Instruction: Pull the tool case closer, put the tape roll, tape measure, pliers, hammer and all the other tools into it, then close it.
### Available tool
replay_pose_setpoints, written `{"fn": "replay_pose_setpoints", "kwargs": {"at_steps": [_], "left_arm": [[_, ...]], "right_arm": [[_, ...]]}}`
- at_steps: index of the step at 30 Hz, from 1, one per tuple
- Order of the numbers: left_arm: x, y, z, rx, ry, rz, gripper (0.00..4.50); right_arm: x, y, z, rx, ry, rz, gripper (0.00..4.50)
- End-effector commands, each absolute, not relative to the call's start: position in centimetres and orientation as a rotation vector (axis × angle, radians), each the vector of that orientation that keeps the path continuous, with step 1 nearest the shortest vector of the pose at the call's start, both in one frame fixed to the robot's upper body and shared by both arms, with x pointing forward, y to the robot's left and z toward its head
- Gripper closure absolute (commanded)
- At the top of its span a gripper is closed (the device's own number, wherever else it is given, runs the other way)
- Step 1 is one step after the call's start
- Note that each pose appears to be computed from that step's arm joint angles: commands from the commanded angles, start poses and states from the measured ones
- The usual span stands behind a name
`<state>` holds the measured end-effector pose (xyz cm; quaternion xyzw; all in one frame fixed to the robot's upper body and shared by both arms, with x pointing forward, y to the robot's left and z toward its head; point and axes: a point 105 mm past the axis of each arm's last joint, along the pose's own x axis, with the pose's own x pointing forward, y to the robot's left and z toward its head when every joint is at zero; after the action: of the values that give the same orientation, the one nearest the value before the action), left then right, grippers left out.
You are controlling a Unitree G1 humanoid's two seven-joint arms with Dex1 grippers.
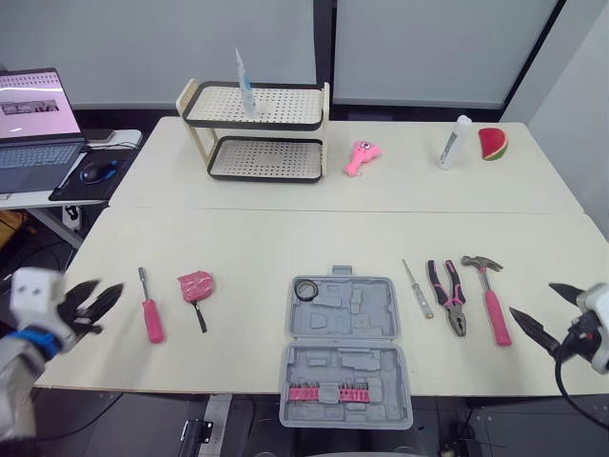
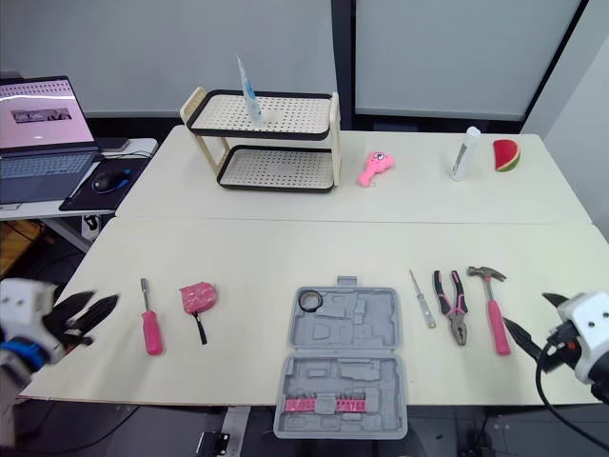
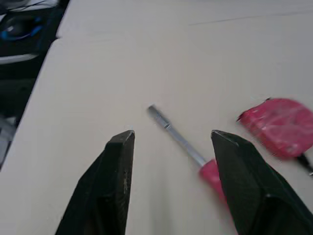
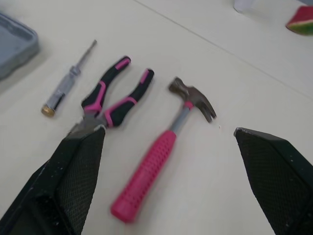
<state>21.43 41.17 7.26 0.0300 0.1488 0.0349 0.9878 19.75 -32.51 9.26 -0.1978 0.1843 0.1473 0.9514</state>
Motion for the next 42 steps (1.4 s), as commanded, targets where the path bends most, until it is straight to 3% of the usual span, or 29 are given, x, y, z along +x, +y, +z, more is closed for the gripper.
{"fn": "replay_pose_setpoints", "kwargs": {"at_steps": [1,3,4,11,23,31,37,42], "left_arm": [[19.3,42.6,7.1,0.037,0.28,0.164,0.66],[18.0,42.3,6.2,0.016,0.303,0.178,0.09],[17.5,42.2,5.8,0.007,0.311,0.183,0.04],[15.2,41.4,4.6,-0.016,0.351,0.191,0.04],[14.9,39.1,4.9,0.003,0.382,0.077,0.04],[17.0,33.8,6.3,-0.029,0.298,0.023,0.04],[19.0,29.8,7.3,-0.083,0.242,0.069,0.04],[20.5,27.7,7.3,-0.09,0.245,0.1,0.04]], "right_arm": [[18.9,-33.6,9.1,-0.42,0.377,0.278,0.0],[18.5,-33.8,8.7,-0.412,0.394,0.281,0.0],[18.4,-33.9,8.5,-0.408,0.401,0.284,0.0],[18.3,-33.7,8.0,-0.409,0.435,0.344,0.0],[18.3,-32.2,8.4,-0.466,0.427,0.479,0.0],[21.4,-23.8,13.4,-0.518,0.264,0.872,0.0],[21.4,-17.0,15.3,-0.474,0.208,1.167,0.0],[21.8,-14.1,16.0,-0.44,0.196,1.263,0.0]]}}
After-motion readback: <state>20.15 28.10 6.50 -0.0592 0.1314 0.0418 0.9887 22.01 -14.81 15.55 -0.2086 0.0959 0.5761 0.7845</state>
